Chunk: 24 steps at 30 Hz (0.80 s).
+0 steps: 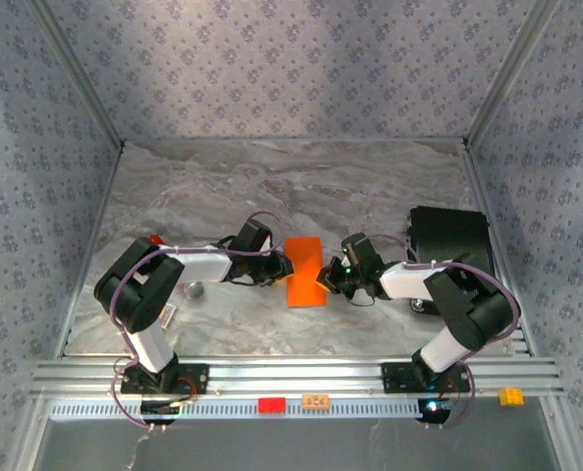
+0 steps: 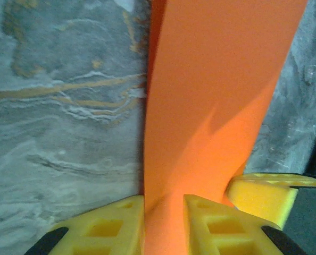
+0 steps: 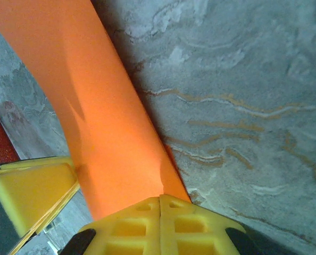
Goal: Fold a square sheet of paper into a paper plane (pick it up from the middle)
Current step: Third fold the triangle at the center of the table.
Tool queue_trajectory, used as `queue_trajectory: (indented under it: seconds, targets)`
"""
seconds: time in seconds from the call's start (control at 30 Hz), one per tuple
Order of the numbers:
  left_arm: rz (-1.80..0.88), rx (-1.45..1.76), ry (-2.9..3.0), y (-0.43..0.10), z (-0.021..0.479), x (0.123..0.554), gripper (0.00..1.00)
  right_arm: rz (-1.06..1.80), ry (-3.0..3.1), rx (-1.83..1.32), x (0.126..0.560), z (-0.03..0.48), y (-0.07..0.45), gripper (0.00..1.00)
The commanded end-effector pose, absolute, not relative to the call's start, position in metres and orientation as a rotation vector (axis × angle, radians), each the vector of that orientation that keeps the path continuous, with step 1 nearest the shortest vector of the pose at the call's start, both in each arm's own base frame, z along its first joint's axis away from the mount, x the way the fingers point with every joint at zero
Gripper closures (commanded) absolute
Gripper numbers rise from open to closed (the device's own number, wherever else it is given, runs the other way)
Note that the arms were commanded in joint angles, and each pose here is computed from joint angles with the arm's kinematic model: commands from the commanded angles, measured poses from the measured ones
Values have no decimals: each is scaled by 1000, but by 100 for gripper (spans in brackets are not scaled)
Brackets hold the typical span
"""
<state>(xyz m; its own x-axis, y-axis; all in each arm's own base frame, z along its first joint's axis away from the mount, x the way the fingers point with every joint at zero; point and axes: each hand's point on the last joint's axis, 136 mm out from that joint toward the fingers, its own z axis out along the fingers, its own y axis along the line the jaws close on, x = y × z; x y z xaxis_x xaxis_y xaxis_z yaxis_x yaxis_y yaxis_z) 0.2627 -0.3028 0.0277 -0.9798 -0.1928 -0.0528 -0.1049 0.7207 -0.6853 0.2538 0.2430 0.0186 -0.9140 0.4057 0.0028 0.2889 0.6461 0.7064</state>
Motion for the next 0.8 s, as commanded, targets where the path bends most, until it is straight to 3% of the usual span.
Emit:
queue_trajectory:
  seconds: [0.0, 0.4, 0.67, 0.77]
  targets:
    - [-1167, -228, 2778, -309, 32, 262, 76, 950, 2796, 689, 235, -9, 219, 92]
    - [-1147, -251, 2774, -303, 33, 262, 79, 953, 2785, 695, 236, -8, 217, 92]
    - [-1167, -254, 2763, -304, 37, 263, 97, 1015, 2730, 641, 243, 5, 223, 88]
    - [-1194, -248, 2750, -307, 43, 263, 99, 1038, 2701, 604, 247, 14, 225, 85]
